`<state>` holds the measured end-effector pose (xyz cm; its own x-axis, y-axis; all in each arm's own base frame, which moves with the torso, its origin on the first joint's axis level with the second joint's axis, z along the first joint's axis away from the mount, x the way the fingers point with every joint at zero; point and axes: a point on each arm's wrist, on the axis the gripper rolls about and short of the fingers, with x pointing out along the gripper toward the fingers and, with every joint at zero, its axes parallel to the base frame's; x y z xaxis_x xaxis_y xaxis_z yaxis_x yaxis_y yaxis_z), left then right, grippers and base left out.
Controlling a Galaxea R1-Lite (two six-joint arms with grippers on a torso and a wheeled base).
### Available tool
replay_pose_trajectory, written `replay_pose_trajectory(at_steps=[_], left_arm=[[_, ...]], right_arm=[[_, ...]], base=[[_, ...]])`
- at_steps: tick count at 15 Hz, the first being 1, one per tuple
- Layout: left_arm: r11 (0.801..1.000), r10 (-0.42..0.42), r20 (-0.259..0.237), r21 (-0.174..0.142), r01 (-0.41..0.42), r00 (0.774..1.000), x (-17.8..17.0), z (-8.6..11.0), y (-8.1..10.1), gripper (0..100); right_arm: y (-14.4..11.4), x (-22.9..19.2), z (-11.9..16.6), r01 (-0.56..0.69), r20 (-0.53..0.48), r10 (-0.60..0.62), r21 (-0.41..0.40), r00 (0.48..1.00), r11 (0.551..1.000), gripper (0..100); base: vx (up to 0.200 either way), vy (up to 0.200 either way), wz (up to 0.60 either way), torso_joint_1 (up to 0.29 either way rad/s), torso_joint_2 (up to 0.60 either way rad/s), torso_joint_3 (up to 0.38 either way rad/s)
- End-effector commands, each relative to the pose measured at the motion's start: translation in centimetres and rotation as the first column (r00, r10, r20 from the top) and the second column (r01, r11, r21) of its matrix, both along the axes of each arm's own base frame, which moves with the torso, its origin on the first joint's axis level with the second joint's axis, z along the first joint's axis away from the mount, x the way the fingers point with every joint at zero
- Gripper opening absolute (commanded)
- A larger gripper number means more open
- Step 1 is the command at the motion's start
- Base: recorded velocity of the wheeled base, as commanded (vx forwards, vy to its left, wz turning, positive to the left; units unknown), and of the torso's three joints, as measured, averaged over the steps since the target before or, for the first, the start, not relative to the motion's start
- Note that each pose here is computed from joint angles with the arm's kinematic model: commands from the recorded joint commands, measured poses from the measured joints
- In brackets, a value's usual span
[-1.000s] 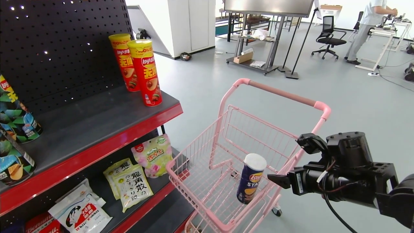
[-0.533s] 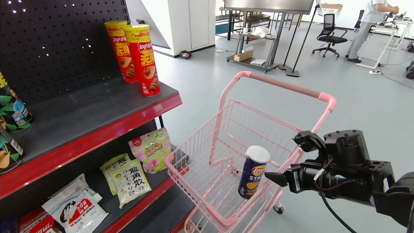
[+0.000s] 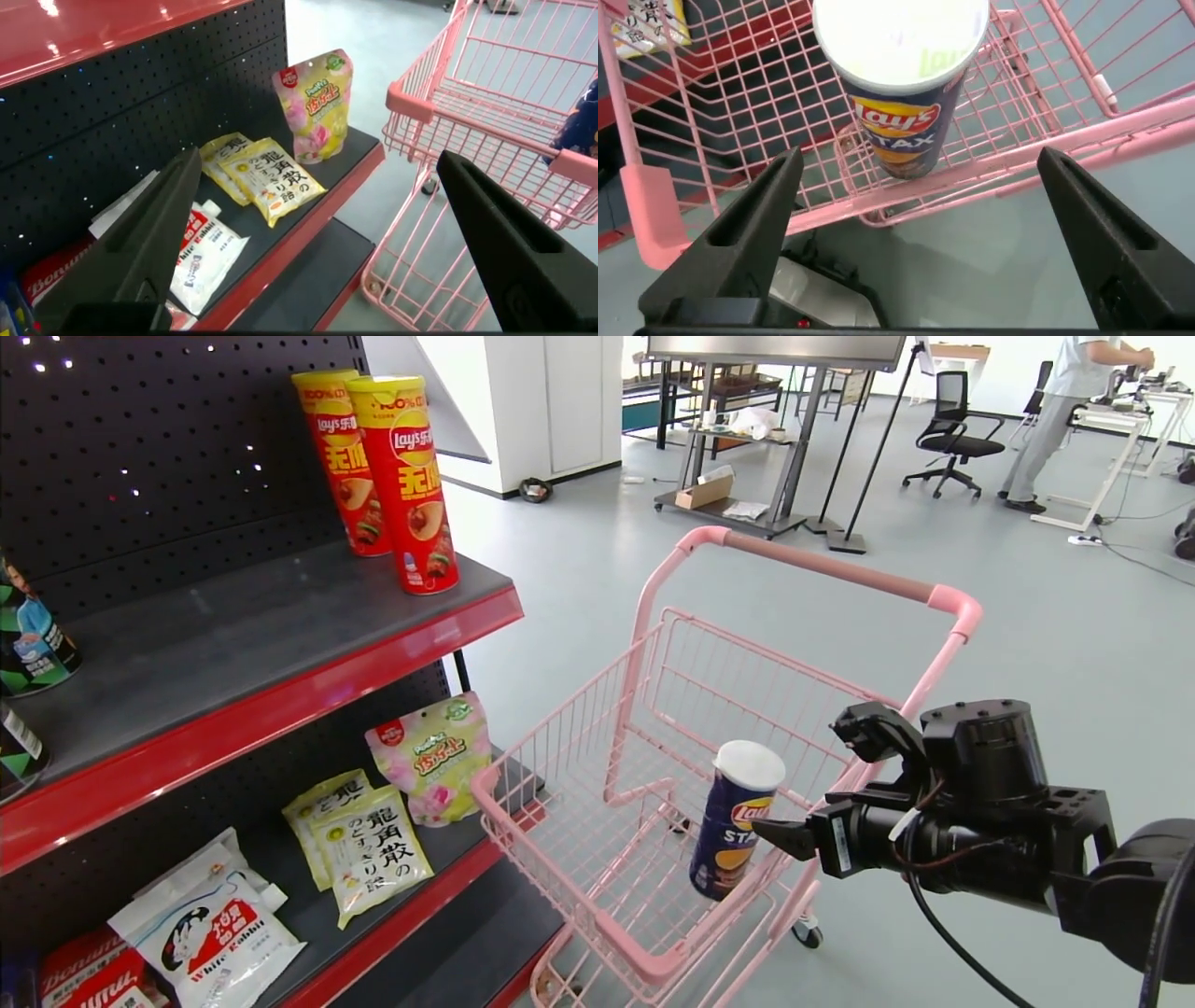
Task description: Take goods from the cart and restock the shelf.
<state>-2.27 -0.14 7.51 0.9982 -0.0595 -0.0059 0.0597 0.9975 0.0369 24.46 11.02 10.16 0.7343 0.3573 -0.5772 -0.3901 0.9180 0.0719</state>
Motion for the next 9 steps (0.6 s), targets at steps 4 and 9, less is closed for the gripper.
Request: replay_pose_trajectory(at_steps=[4, 9], left_arm=[[1.000, 0.001, 0.000, 0.000, -0.001, 1.000, 0.0, 0.0, 0.0, 100], [1.000, 0.003, -0.002, 0.000, -0.003, 1.000, 0.0, 0.0, 0.0, 100]], right_arm=[[1.0, 1.2, -1.2, -0.009, -0.002, 0.009, 0.005, 1.000, 1.000, 100], [1.5, 2.3, -2.9, -0.007, 0.021, 0.007, 0.013, 1.000, 1.000, 100]], base=[[0.000, 0.000, 0.00, 0.000, 0.00, 0.000], [0.000, 0.000, 0.00, 0.000, 0.00, 0.000]])
